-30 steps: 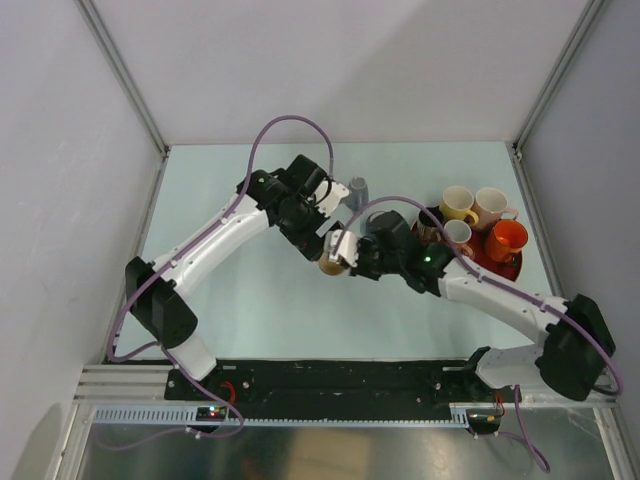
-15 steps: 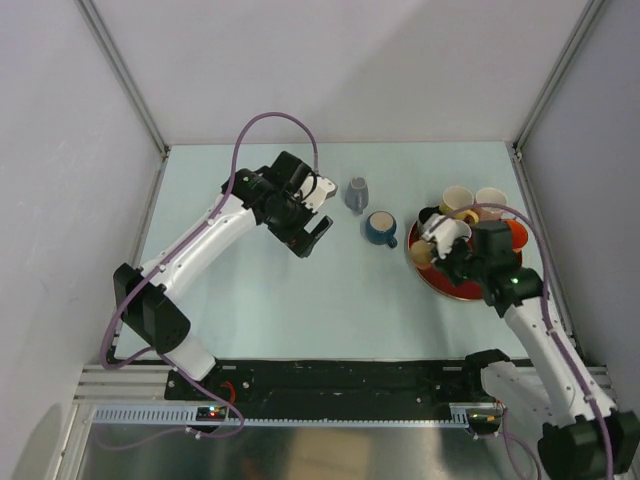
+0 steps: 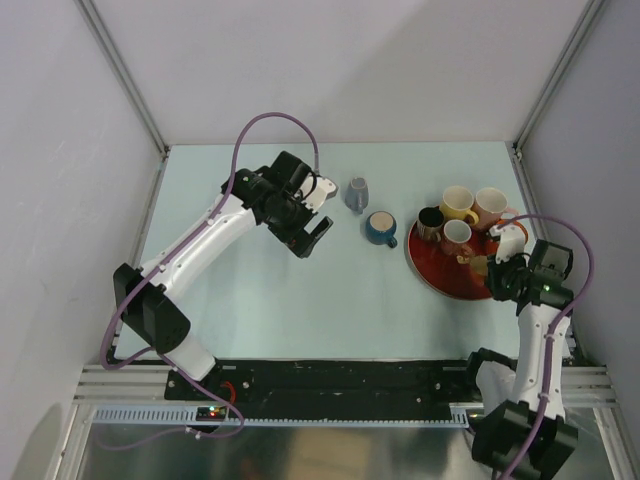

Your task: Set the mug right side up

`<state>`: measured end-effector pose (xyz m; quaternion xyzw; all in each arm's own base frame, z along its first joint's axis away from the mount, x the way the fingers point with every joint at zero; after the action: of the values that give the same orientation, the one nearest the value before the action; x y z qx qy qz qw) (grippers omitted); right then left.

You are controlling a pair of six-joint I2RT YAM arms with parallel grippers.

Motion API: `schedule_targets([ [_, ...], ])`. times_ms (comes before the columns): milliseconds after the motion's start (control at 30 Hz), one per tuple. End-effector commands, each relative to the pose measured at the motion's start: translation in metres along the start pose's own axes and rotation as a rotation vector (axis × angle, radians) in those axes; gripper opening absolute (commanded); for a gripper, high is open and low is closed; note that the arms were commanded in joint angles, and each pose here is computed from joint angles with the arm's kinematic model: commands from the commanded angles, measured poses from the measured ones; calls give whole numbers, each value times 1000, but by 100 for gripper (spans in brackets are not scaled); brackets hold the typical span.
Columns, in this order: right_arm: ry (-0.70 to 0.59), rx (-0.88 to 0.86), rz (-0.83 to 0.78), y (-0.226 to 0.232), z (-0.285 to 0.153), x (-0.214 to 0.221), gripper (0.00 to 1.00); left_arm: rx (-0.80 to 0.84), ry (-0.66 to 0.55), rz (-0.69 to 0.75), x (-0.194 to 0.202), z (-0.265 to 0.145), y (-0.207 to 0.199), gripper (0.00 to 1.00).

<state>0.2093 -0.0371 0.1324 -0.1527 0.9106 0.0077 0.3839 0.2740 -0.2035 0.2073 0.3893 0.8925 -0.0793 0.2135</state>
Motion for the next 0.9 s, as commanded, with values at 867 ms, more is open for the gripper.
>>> schedule_targets([
  [867, -43, 42, 150, -51, 103, -5, 4, -59, -25, 78, 13, -23, 11, 100],
])
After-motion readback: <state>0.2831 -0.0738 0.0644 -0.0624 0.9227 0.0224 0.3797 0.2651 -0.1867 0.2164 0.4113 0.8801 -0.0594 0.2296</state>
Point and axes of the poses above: each gripper's point midway between its finger pads, its own z axis out along the fingers, its own y axis along the line the jaws close on, x = y × z, the point moved 1 cm from there along -z, back along the fingers
